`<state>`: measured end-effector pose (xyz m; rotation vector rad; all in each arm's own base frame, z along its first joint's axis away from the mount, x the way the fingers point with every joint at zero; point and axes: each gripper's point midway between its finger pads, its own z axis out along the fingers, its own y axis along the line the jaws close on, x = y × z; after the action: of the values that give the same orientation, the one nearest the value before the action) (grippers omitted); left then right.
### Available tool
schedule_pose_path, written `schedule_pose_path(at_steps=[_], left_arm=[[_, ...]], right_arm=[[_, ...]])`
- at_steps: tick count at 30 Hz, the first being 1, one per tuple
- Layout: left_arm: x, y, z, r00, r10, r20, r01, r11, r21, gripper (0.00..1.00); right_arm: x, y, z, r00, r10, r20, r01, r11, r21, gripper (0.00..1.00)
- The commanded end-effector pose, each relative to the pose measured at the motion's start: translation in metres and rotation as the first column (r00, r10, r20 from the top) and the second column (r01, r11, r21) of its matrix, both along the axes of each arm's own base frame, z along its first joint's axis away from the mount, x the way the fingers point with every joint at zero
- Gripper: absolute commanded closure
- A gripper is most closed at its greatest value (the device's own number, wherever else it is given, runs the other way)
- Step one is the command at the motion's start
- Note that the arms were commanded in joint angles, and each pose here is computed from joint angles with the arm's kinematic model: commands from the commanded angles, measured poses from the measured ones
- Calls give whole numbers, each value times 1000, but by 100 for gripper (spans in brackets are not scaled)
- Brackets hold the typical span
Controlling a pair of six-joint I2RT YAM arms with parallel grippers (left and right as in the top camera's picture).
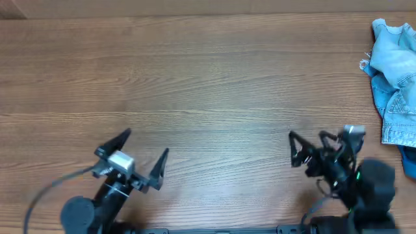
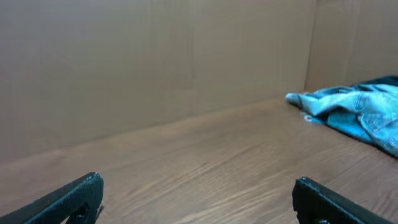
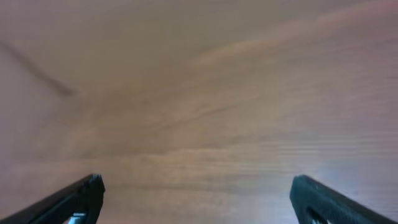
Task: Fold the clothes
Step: 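Raise the left gripper to a hover and reach the right gripper into the denim shorts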
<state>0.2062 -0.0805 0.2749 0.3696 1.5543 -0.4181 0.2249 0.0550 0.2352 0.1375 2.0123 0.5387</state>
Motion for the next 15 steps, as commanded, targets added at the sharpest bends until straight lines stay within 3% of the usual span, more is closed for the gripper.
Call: schedule_pose_path(at_steps=[1,8,11,15], left_arm=[[14,3,45,997,17,-80,-17,1000,-3,0],[60,1,80,943,-9,-333,15,1000,16,0],[76,-1,84,906,-22,-422,27,1000,6,0],[91,0,72,850,-24,-526,25,1000,-5,0]], right_arm=[[28,-20,34,991,-96,-95,88,992,-90,0],[67,-7,43,964,-18,-265,0,998,-68,0],[79,-41,26,892,-219,-395,241,970,8,0],[83,-114,2,761,-407,-505,504,862,64,0]])
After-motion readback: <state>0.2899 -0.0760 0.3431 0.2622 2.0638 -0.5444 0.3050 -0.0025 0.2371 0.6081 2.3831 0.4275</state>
